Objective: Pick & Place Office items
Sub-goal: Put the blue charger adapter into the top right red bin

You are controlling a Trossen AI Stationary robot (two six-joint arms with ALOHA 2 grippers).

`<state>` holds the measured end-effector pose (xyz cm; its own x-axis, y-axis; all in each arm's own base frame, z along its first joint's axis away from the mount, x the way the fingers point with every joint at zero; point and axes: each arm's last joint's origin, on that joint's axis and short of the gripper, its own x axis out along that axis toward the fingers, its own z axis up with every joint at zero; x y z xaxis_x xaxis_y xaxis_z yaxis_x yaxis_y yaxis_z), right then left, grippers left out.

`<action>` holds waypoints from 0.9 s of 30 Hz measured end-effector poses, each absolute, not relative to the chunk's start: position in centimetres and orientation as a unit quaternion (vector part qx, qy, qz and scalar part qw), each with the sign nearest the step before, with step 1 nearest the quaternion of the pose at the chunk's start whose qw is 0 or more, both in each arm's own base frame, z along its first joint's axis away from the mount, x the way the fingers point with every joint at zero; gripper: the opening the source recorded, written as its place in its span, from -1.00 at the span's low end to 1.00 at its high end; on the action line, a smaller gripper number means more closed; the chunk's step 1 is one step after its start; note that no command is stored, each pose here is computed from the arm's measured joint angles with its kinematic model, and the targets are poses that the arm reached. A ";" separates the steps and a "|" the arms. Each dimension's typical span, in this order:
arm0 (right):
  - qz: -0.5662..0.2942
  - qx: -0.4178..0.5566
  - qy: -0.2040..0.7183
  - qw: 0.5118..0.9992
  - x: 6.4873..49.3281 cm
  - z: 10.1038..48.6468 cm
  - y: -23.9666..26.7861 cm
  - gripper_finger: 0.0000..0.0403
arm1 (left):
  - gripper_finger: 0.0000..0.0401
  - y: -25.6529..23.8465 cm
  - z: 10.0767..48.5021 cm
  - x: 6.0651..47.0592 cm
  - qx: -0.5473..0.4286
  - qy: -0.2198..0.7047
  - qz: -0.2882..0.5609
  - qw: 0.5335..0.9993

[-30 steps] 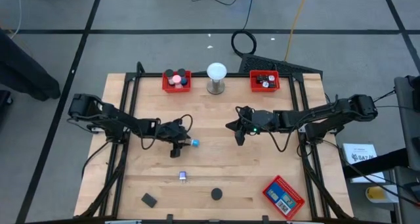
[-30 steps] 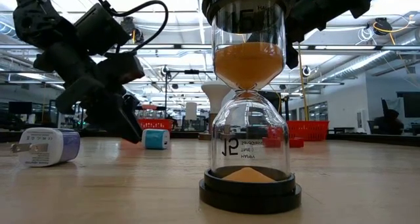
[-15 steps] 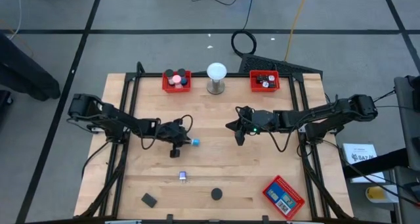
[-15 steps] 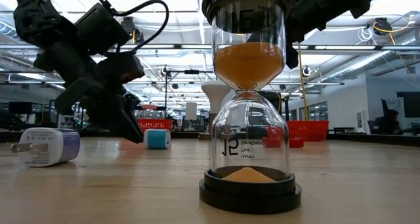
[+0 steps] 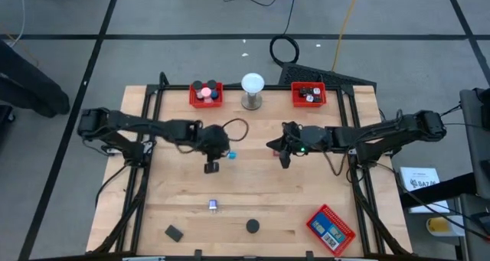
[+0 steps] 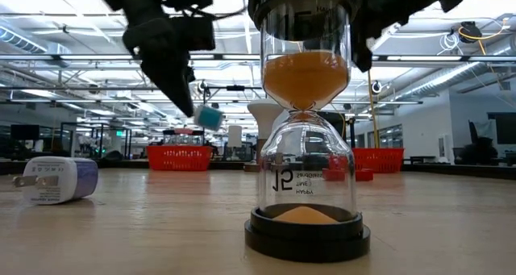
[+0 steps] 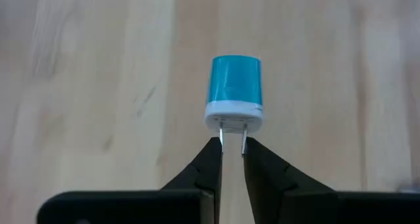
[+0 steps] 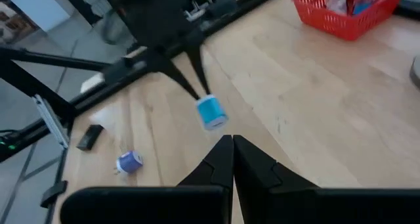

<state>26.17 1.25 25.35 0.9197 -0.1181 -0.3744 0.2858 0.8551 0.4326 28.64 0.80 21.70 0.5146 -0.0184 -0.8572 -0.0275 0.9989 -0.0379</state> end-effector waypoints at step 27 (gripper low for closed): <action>-0.119 0.187 0.207 0.953 20.7 28.0 0.8 -1.00 | -0.77 5.0 19.0 40.0 -0.043 0.799 0.042 0.599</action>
